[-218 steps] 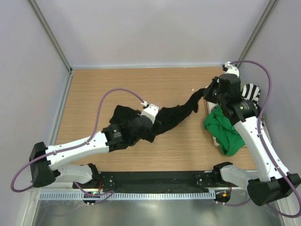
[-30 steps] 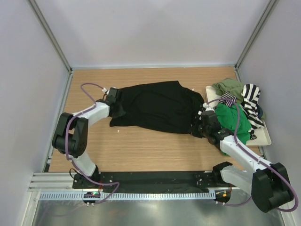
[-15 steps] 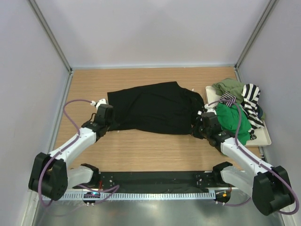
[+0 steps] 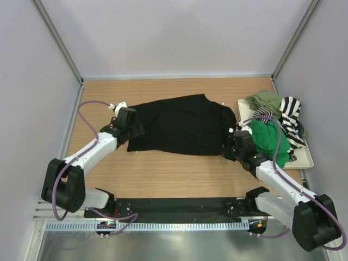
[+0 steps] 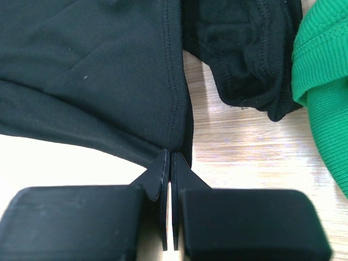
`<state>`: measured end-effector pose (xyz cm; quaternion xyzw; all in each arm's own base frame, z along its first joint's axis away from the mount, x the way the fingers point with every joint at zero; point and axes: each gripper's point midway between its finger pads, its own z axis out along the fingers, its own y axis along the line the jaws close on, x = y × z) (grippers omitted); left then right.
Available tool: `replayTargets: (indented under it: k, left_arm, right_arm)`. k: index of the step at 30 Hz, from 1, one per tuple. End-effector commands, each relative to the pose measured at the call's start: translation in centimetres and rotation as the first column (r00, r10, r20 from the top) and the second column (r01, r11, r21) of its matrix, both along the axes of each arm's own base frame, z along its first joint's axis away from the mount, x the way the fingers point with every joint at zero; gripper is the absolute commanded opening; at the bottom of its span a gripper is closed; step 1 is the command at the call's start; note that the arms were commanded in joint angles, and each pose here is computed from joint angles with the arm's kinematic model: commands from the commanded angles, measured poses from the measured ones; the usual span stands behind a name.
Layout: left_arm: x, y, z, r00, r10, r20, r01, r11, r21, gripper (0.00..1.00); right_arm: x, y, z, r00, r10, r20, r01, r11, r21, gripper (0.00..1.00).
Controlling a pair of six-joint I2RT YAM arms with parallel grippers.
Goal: Fold and stack the tank tops
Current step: Flatten the tank top out
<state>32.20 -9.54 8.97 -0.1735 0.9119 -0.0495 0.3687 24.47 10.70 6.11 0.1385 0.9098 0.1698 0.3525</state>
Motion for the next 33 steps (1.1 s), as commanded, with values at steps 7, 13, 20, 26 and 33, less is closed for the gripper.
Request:
replayTargets:
  k: [7,13,20,26,33]
  left_arm:
    - [4.3,-1.4,-0.6,0.995,-0.077,-0.059,0.082,0.993,0.082,0.63]
    - [4.7,-1.6,-3.8,0.986,-0.087,-0.144,0.104,0.988,0.112,0.54]
    - [5.1,-1.6,-5.7,0.978,-0.074,-0.197,0.1,0.987,0.129,0.5]
    - [5.0,-1.4,-6.0,0.975,-0.065,-0.213,0.094,0.987,0.131,0.19]
    - [4.5,0.1,-3.4,0.987,-0.014,-0.159,0.04,0.986,0.163,0.0]
  right_arm:
    - [0.7,0.2,0.7,0.999,-0.007,0.045,0.006,1.0,0.012,0.01]
    - [0.6,0.1,0.5,0.999,-0.004,0.04,0.003,1.0,0.004,0.01]
    - [0.6,0.2,0.2,0.999,0.0,0.036,0.0,1.0,0.009,0.01]
    - [0.5,0.2,0.2,0.999,0.001,0.037,-0.001,1.0,0.01,0.01]
    - [0.7,0.1,0.7,0.999,-0.005,0.051,0.005,1.0,0.005,0.01]
